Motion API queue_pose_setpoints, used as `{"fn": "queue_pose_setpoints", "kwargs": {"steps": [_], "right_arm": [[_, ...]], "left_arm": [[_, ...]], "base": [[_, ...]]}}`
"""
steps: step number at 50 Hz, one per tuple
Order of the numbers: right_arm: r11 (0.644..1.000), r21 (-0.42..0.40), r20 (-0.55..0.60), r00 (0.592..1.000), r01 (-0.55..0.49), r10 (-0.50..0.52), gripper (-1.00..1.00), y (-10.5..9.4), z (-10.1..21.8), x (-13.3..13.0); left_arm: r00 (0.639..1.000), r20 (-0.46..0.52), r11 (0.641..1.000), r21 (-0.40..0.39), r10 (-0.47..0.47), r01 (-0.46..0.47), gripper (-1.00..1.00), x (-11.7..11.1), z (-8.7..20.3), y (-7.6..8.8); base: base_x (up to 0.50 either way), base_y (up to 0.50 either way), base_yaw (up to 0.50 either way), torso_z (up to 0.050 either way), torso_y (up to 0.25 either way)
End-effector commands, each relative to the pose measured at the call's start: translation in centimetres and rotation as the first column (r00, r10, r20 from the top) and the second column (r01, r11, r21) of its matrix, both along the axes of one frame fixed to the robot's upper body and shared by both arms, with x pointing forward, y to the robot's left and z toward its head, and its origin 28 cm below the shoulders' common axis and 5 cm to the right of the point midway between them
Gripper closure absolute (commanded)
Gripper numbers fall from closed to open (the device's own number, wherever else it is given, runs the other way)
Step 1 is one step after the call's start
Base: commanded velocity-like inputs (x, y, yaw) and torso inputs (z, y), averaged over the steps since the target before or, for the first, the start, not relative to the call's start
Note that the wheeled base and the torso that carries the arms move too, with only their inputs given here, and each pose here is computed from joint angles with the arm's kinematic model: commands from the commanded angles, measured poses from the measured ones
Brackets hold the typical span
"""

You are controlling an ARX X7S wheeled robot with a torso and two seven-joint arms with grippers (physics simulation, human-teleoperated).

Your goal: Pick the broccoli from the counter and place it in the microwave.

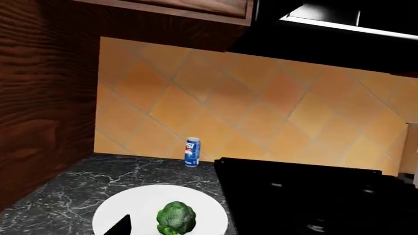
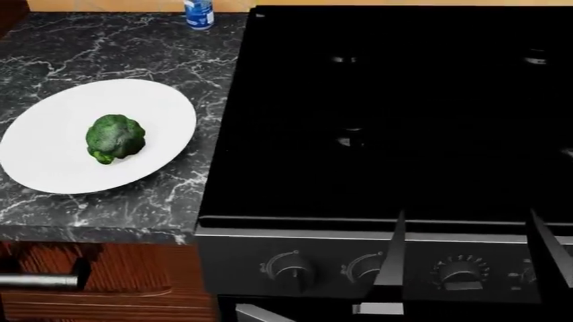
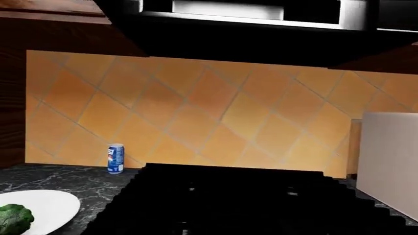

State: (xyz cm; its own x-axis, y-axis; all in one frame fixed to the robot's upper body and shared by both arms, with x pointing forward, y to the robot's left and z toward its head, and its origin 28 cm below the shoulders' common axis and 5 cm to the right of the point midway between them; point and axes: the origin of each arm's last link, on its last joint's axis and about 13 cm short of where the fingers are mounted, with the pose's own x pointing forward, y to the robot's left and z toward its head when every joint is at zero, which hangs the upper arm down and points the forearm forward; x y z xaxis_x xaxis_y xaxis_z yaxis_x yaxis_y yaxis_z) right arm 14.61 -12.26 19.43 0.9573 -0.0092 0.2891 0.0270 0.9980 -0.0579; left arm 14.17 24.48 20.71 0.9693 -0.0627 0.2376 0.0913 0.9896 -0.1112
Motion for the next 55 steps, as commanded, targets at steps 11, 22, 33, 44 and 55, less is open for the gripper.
{"fn": "queue_pose_setpoints", "kwargs": {"steps": [11,22,33,44,55], "right_arm": [[1.000,-0.023,-0.043,0.999,0.017,-0.018,-1.00,-0.2,0.7,0.2],[0.999,-0.030,-0.035,0.999,0.035,-0.036,-1.00,-0.5,1.6,0.1],[0.999,-0.034,-0.049,0.998,0.035,-0.037,-1.00,-0.4,1.5,0.3],[0.996,-0.031,-0.158,0.984,0.079,-0.083,-1.00,-0.1,0.7,0.8],[0.999,-0.010,-0.219,0.975,0.034,-0.036,-1.00,0.3,-0.1,0.3]], "left_arm": [[1.000,-0.017,1.000,0.005,-0.010,0.010,-1.00,0.5,-0.1,0.0],[0.999,-0.012,0.999,0.030,-0.031,0.031,-1.00,1.6,0.6,-0.1],[0.999,-0.021,0.999,0.037,-0.034,0.034,-1.00,2.5,1.5,-0.3],[0.970,-0.232,0.998,-0.013,-0.065,0.063,-1.00,5.8,4.2,-0.1],[0.896,-0.444,0.997,0.053,-0.019,0.048,-1.00,11.5,6.3,0.1]], "base": [[0.02,0.23,0.00,0.000,0.000],[0.47,0.00,0.00,0.000,0.000],[0.50,0.00,0.00,0.000,0.000],[0.00,0.00,0.00,0.000,0.001],[0.00,0.00,0.00,0.000,0.000]]}}
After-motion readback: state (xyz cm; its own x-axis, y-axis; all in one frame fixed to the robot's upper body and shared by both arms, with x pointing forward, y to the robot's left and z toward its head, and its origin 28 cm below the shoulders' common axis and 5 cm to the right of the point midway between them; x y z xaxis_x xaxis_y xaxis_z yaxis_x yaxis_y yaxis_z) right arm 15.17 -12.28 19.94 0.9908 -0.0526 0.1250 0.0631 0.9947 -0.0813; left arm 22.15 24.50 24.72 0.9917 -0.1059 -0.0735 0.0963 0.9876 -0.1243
